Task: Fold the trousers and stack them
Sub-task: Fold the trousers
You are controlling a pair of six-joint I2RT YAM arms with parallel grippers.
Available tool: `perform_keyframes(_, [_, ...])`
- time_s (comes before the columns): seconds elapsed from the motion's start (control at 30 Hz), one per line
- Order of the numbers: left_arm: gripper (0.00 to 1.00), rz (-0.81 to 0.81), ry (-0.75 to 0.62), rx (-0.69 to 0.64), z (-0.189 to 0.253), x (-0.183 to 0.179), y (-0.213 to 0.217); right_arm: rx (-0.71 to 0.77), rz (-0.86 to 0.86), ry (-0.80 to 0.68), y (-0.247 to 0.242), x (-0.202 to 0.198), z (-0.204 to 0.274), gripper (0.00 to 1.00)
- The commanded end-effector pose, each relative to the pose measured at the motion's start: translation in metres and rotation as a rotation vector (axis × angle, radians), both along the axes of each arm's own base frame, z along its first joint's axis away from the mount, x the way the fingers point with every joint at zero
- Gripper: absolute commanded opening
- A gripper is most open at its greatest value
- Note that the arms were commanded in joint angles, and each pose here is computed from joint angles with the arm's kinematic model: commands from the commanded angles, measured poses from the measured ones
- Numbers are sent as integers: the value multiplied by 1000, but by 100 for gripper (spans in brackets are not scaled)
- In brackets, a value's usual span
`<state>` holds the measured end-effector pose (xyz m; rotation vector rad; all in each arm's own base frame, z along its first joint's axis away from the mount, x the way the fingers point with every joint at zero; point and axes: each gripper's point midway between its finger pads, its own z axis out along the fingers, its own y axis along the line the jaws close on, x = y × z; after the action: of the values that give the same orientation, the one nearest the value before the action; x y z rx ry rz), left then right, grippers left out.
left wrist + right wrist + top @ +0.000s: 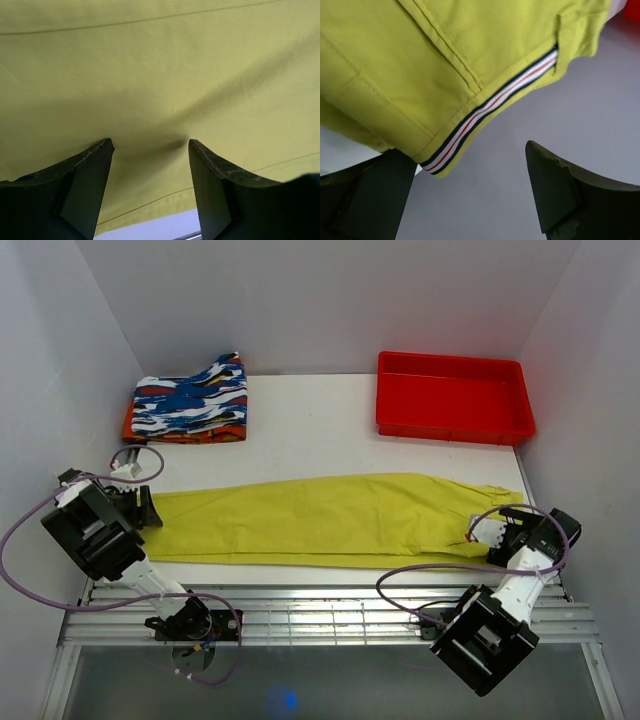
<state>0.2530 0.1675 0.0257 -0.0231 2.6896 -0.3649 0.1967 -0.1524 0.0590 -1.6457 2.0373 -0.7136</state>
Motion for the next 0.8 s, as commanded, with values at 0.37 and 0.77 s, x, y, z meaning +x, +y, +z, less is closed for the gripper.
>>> perform_keyframes(0.37, [77,-125,-98,-51,92,-1,-14,322,217,-72,41,17,145,91])
perform_keyframes(0.77, [72,-506,-187,-103,98,-32,-106,323,441,73,99,-20,56,65])
